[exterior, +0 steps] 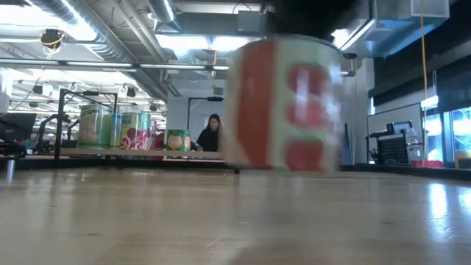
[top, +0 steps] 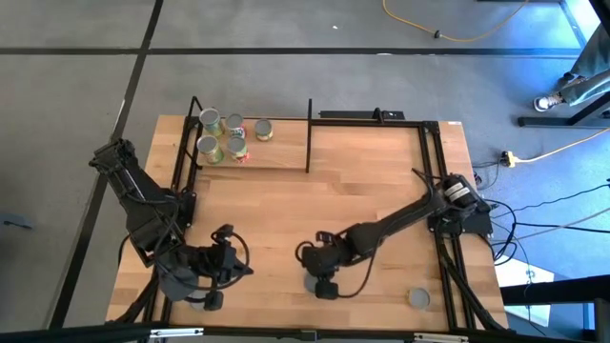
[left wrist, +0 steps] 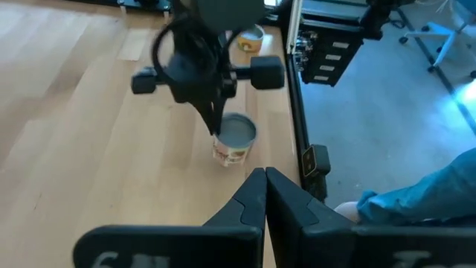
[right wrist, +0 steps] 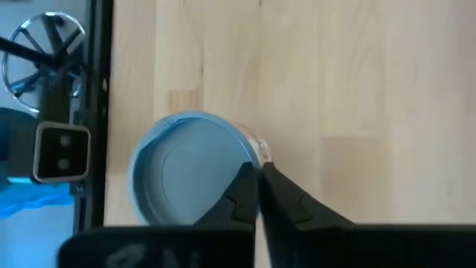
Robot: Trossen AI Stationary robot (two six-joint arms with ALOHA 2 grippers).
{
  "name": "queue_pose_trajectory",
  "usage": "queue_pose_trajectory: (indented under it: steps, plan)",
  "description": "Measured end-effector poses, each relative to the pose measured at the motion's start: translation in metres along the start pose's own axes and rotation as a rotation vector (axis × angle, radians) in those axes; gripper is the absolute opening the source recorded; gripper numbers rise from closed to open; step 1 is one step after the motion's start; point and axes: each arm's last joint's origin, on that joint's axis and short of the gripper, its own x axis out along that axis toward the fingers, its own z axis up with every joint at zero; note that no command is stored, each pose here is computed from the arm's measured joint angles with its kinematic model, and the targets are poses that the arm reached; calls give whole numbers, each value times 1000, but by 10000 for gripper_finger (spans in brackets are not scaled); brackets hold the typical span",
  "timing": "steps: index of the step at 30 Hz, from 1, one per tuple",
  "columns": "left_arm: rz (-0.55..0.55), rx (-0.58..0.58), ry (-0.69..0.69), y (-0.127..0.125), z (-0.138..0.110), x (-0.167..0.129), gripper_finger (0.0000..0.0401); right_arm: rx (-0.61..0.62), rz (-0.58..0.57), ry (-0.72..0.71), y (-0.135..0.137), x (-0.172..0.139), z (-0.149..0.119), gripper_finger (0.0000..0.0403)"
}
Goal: Pick and place cans onto a shelf
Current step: Put the canned diced tomatoes on the shelf
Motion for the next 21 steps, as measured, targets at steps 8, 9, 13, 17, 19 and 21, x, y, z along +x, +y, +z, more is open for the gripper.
queue_pose_trajectory:
  steps: [8, 9, 13, 17, 19, 21]
  plan:
    - [75, 44, 18, 6, -4, 0, 0, 49, -106, -87, -34, -38, 48, 6]
    - [97, 48, 11, 7, -5, 0, 0, 56, -119, -105, -40, -43, 54, 6]
    - [189, 53, -15, 12, -7, -1, 0, 79, -180, -177, -63, -60, 74, 6]
    - [308, 40, -31, 21, -11, -3, 0, 68, -291, -227, -92, -70, 87, 6]
    - [370, 20, -39, 27, -13, -4, 0, 65, -350, -232, -109, -73, 91, 6]
    - [424, -6, -43, 33, -14, -4, 0, 59, -381, -233, -128, -77, 94, 6]
